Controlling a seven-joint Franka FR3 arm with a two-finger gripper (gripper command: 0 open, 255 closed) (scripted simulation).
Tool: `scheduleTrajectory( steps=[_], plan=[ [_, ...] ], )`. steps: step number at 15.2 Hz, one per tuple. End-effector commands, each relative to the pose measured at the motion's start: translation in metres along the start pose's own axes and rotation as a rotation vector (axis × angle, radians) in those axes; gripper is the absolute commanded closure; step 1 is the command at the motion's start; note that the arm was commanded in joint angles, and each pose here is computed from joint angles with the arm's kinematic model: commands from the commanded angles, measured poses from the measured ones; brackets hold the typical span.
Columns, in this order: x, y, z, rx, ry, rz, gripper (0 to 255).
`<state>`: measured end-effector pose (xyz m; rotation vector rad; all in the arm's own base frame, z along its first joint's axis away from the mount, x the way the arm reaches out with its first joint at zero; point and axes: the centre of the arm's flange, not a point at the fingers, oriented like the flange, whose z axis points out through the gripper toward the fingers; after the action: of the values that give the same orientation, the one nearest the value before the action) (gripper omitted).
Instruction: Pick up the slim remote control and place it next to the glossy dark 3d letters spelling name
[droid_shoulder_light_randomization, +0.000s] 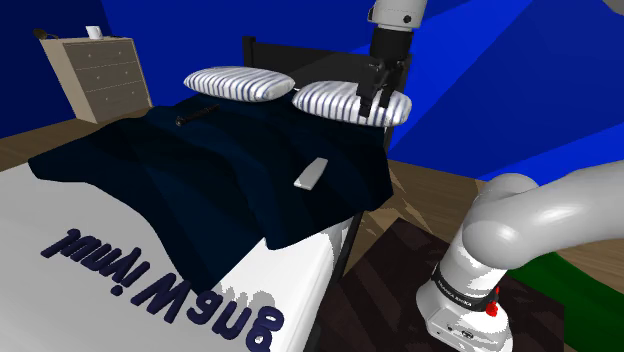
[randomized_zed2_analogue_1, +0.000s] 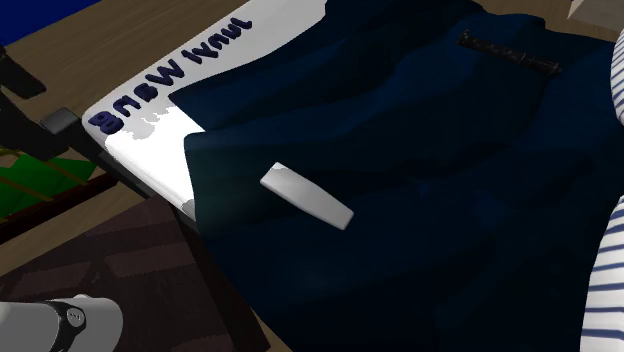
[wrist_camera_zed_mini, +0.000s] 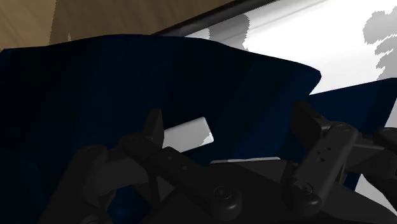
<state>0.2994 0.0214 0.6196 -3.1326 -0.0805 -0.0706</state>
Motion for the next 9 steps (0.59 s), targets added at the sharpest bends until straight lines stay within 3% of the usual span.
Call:
scheduleTrajectory(
  steps=[1, 9],
  plan=[
    [0.0, 0.0, 0.0, 0.0, 0.0, 0.0, 0],
    [0.075, -0.004, 0.077, -0.01, -0.013, 0.349, 0]
  ],
)
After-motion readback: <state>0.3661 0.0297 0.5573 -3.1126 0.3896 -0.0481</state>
